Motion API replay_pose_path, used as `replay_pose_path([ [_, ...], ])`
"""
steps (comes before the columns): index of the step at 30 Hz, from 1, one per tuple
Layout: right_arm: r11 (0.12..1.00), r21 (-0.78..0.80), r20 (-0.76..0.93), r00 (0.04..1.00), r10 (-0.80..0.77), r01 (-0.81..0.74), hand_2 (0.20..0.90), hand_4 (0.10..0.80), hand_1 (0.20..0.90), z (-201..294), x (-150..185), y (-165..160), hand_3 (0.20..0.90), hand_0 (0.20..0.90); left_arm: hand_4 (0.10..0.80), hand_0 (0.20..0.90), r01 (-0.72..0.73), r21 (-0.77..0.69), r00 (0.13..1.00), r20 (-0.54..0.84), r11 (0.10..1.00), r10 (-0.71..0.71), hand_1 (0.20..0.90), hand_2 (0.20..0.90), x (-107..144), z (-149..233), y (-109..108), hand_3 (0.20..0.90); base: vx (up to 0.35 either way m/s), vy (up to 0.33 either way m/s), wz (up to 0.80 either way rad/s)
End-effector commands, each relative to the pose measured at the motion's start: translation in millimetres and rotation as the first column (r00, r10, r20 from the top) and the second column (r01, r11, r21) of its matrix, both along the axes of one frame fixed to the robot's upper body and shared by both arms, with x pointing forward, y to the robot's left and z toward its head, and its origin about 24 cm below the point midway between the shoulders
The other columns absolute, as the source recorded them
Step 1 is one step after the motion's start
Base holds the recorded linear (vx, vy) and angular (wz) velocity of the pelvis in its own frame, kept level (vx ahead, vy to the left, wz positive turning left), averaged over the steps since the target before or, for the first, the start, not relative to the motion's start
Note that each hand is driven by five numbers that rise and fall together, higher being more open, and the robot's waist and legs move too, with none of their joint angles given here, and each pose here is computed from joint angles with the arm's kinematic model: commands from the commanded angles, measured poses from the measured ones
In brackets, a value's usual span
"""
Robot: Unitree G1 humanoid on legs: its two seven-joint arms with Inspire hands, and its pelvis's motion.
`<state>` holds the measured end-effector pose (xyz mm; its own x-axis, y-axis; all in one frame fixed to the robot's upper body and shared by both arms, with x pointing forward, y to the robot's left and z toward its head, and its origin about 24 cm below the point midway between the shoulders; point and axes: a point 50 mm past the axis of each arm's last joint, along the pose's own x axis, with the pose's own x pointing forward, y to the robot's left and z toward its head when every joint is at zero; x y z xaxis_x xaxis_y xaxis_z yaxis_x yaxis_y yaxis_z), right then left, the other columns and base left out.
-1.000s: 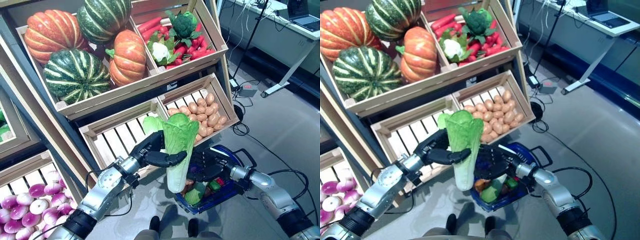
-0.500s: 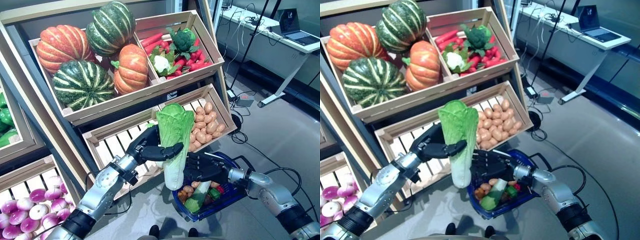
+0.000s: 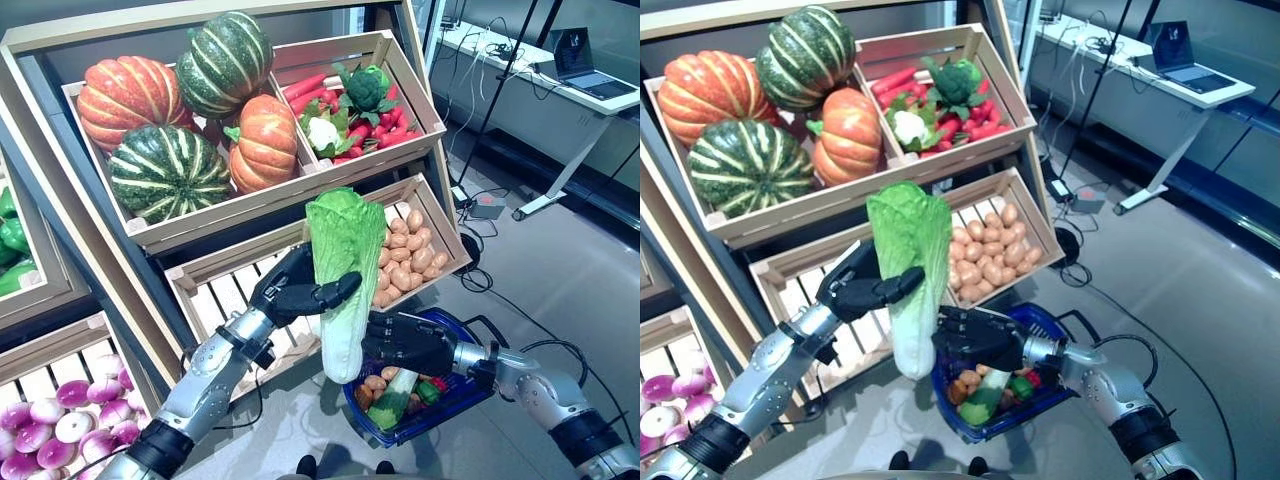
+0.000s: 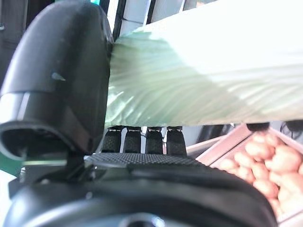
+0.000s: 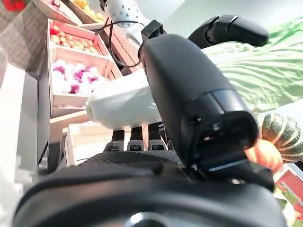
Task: Put vegetables into the basket
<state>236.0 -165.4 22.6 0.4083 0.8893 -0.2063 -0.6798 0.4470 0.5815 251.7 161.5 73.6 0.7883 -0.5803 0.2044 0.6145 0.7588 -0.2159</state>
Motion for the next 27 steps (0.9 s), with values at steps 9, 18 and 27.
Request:
replay_pose_path([
  [9,0.916,0.319,0.04,0.969,0.243,-0.243,0.9,0.8,0.9,17,-13,36,0.9,0.9,0.4,0.3,0.158,-0.313,0.943,0.33,0.936,-0.049,0.3,0.3,5,74,-23,0.3,0.0,0.0,0.0],
  [18,0.869,0.376,0.064,0.945,0.321,-0.32,0.9,0.8,0.9,20,-22,40,0.9,0.9,0.4,0.3,0.198,-0.36,0.947,0.312,0.912,-0.083,0.3,0.3,5,71,-26,0.3,-0.003,-0.002,-0.02],
  [27,0.865,0.412,0.046,0.955,0.293,-0.285,0.9,0.8,0.9,22,-24,60,0.9,0.9,0.4,0.3,0.205,-0.322,0.941,0.325,0.924,-0.096,0.3,0.3,3,69,-35,0.3,0.003,0.002,-0.03],
])
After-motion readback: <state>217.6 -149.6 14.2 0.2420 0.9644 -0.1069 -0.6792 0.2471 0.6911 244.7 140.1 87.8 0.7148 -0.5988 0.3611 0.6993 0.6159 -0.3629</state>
